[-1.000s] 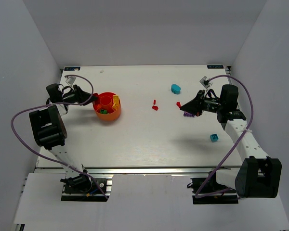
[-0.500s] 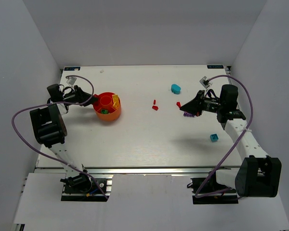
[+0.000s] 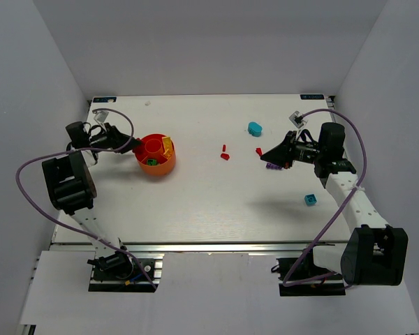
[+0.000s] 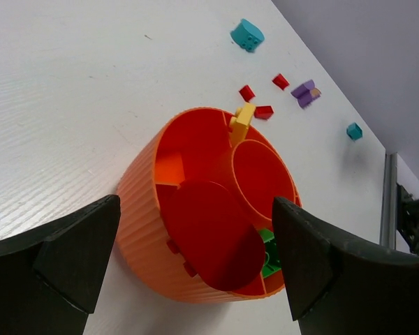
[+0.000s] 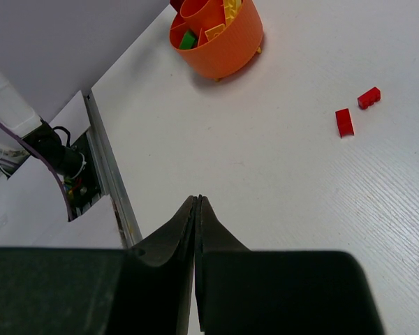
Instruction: Sort the legos into containers by color
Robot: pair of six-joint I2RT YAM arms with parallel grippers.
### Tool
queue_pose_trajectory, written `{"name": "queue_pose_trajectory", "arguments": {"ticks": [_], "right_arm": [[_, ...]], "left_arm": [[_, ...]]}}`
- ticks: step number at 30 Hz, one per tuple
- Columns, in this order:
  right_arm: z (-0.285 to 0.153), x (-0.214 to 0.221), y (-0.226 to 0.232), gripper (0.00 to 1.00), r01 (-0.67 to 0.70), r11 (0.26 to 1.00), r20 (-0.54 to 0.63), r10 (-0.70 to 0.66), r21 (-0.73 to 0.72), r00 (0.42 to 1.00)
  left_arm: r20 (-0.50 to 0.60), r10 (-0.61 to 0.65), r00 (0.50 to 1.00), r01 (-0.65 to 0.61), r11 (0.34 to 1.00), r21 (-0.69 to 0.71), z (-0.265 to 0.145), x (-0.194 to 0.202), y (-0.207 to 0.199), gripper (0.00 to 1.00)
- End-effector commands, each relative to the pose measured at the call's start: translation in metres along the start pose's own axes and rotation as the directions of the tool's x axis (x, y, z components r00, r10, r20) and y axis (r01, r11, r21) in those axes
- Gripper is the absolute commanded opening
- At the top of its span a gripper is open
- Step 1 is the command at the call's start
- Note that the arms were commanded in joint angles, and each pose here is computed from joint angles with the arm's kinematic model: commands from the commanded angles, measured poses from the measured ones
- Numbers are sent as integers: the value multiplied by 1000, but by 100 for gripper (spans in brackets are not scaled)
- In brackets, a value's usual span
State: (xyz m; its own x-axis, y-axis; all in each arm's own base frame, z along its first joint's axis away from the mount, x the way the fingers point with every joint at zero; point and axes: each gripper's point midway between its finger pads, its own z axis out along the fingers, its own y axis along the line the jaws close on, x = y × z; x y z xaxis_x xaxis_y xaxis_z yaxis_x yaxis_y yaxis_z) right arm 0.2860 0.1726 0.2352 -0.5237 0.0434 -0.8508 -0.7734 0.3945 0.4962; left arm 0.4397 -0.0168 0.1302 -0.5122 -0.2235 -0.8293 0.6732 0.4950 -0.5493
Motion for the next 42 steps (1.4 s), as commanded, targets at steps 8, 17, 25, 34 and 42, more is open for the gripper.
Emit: {"name": "queue_pose_trajectory", "arguments": {"ticks": [8, 17, 25, 34, 42], "right_arm": [[0, -2, 4, 4, 26, 999, 10, -25, -28, 1000], [0, -4, 5, 3, 40, 999, 14, -40, -23, 999], [-2, -8, 4, 2, 72, 997, 24, -73, 10, 997], [-5, -13, 4, 2, 97, 994, 35, -98, 42, 995], [-4, -13, 5, 2, 92, 995, 33, -93, 39, 995]], "left_arm": [[116, 162, 980, -137, 970, -200, -23, -68, -10, 98], [242, 236, 941, -26, 764, -645, -69, -90, -8, 98], [269, 215, 939, 45, 697, -715, -81, -85, -60, 98], [223, 26, 974, 113, 803, -585, -56, -73, -85, 98], [100, 13, 995, 69, 634, -770, -77, -65, -79, 93]]}}
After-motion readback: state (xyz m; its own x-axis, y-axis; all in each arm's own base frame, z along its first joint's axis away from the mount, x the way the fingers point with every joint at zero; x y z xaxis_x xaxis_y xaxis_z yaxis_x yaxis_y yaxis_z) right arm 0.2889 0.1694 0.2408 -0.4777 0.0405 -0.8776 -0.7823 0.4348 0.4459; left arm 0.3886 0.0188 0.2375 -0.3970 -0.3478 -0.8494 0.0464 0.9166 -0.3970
